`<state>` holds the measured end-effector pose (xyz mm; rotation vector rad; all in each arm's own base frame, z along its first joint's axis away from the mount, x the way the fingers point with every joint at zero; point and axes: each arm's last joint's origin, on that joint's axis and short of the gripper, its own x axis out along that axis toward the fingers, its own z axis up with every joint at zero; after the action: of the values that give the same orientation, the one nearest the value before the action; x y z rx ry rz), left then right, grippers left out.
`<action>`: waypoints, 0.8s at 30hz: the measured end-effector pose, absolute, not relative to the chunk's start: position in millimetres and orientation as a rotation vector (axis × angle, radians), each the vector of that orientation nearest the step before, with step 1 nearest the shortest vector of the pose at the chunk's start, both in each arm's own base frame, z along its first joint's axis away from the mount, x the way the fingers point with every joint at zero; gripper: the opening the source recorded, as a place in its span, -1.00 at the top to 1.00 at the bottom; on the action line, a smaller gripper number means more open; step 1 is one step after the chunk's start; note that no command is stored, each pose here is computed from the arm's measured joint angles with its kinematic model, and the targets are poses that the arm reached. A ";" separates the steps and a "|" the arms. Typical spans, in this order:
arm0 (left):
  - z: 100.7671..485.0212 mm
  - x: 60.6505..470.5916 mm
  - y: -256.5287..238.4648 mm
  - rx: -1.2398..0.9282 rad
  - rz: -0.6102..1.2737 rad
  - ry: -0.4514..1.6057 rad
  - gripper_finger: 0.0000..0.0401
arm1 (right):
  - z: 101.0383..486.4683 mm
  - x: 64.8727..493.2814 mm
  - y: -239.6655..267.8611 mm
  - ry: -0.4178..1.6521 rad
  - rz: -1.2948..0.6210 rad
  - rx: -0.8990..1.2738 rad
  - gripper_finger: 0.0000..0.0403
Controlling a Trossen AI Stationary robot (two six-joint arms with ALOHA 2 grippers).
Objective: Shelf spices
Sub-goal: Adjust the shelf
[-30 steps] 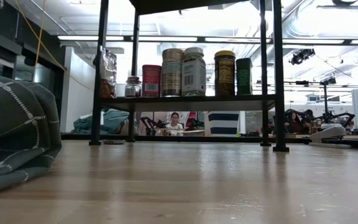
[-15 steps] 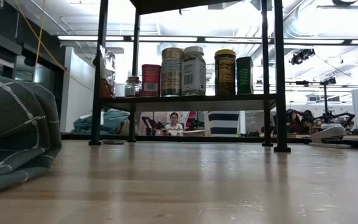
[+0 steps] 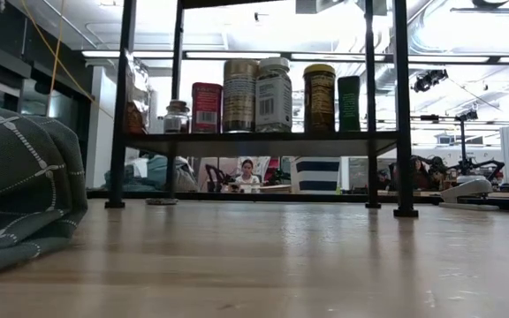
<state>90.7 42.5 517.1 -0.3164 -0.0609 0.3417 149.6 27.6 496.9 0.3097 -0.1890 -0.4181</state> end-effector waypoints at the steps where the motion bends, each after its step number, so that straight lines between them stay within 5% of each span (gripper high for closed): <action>1: 517.0 90.8 41.9 -0.329 0.323 -0.059 1.00 | 496.2 149.6 28.0 -0.183 -0.403 0.322 1.00; 24: 515.1 103.5 12.9 -0.544 -0.091 0.041 1.00 | 484.5 159.3 38.7 -0.075 -0.241 0.374 1.00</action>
<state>103.5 12.9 515.1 -0.5442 0.0408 -0.0910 159.3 38.7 484.5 0.3743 -0.0755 -0.2407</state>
